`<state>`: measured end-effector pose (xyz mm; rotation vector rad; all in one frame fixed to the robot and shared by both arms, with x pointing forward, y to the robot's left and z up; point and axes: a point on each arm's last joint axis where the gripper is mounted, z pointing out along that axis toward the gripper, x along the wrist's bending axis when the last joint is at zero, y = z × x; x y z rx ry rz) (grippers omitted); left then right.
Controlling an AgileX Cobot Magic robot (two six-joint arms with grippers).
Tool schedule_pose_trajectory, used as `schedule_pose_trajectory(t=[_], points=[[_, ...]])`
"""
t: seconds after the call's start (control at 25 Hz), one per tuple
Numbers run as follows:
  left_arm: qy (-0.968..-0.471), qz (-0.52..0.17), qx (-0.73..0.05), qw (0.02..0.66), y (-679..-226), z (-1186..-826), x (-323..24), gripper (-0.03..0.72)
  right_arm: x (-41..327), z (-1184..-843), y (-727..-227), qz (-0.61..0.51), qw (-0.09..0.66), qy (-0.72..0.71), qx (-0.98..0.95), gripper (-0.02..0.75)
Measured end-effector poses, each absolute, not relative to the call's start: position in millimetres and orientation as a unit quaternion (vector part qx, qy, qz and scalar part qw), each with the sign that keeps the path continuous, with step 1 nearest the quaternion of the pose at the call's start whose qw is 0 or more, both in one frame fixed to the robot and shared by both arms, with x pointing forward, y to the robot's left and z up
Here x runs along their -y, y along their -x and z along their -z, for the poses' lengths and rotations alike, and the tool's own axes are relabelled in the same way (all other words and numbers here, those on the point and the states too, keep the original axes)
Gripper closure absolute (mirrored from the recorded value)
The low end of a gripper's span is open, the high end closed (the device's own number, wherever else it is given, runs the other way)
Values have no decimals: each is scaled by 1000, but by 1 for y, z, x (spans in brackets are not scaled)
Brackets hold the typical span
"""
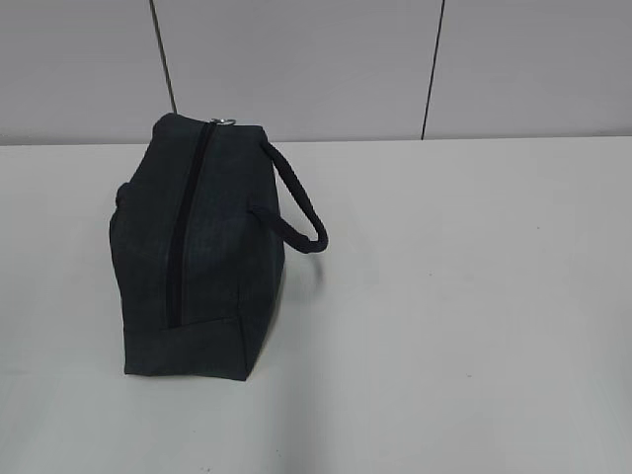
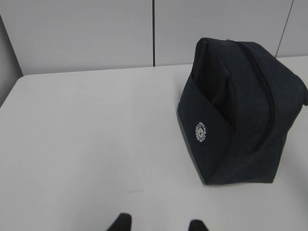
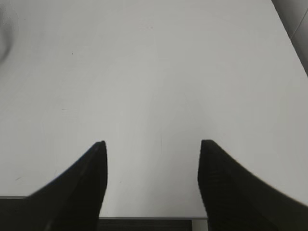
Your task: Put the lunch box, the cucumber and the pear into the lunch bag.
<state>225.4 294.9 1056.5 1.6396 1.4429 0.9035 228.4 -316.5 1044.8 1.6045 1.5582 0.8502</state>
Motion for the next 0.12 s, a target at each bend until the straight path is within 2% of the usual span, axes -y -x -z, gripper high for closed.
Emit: schedule_pose_trajectory(t=[0.12], points=[[-642,-354,-565,379,-225,-1057,-295,463,316,-1045,-228,-331,366,-624,-606,276]])
